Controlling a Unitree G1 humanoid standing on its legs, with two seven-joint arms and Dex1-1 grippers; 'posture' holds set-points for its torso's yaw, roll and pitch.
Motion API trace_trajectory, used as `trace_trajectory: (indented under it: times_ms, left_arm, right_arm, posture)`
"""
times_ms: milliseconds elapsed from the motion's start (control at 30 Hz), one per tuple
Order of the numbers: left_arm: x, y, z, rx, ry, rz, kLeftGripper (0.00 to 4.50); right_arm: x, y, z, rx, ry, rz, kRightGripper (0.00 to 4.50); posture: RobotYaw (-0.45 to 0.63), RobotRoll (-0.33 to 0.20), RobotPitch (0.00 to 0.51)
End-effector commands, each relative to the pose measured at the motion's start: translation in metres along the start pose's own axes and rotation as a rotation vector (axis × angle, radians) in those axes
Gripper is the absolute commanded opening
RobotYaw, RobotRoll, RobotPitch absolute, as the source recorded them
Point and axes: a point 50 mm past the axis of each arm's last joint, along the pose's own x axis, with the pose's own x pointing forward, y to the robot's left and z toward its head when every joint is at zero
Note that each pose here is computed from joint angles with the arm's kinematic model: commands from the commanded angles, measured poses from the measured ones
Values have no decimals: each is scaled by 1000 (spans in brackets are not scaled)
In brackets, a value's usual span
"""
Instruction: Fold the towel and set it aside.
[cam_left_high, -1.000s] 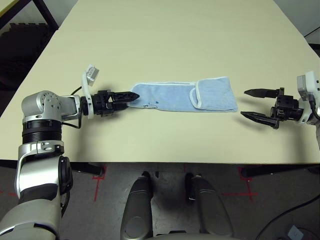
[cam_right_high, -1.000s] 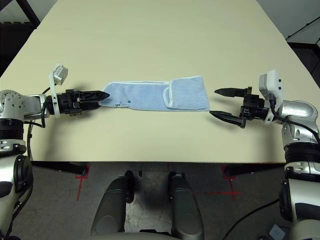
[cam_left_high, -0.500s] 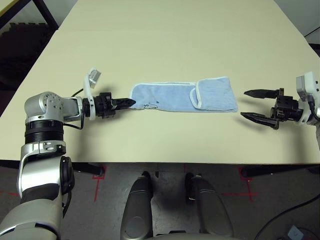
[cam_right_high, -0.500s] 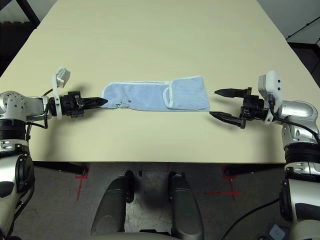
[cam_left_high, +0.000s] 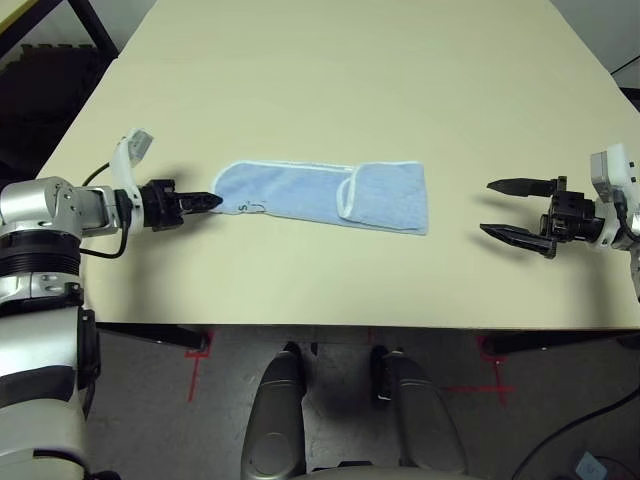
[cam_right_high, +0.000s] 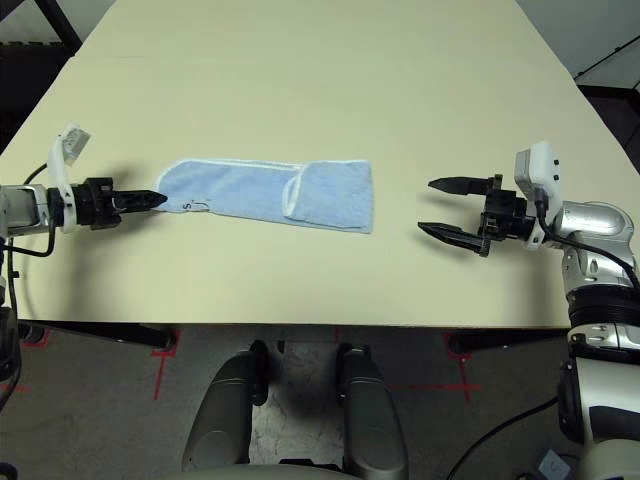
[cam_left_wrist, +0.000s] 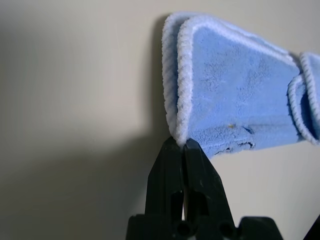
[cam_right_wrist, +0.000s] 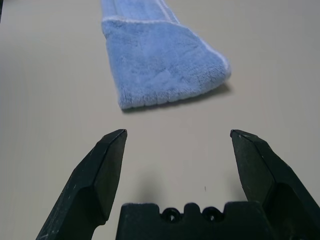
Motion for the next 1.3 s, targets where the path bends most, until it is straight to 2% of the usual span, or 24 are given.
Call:
trace_trajectory:
  times_ms: [33, 200, 333, 467, 567, 733, 833, 1000, 1300]
  left_arm:
    - [-11, 4, 0, 15, 21, 13, 19]
    - [-11, -3, -1, 32, 45, -43, 19]
    - [-9, -13, 8, 122, 40, -74, 19]
    - [-5, -45, 28, 205, -7, -211, 19]
    - [1, -80, 37, 272, 8, -372, 19]
    - [15, -123, 37, 358, 47, -550, 19]
    - [25, -140, 35, 381, 60, -617, 19]
    - [46, -158, 36, 399, 64, -689, 19]
    - [68, -174, 31, 432, 132, -748, 19]
  right_arm:
    - [-1, 1, -2, 0, 21, 9, 4500]
    - [1, 1, -2, 0, 19, 15, 4500]
    - [2, 0, -1, -3, 18, 18, 4500]
    - [1, 1, -2, -2, 21, 19, 4500]
    - [0, 0, -1, -3, 23, 18, 4500]
    - [1, -1, 0, -7, 24, 14, 4500]
    - [1, -2, 0, -8, 24, 14, 4500]
    - [1, -2, 1, -9, 25, 13, 4500]
    - [1, -2, 1, -7, 20, 0, 4500]
  posture:
    - [9, 0, 214]
    - [11, 0, 211]
    - [9, 0, 208]
    - [10, 0, 204]
    - [8, 0, 202]
    - [4, 0, 196]
    - [3, 0, 196]
    - [-2, 0, 195]
    - [6, 0, 195]
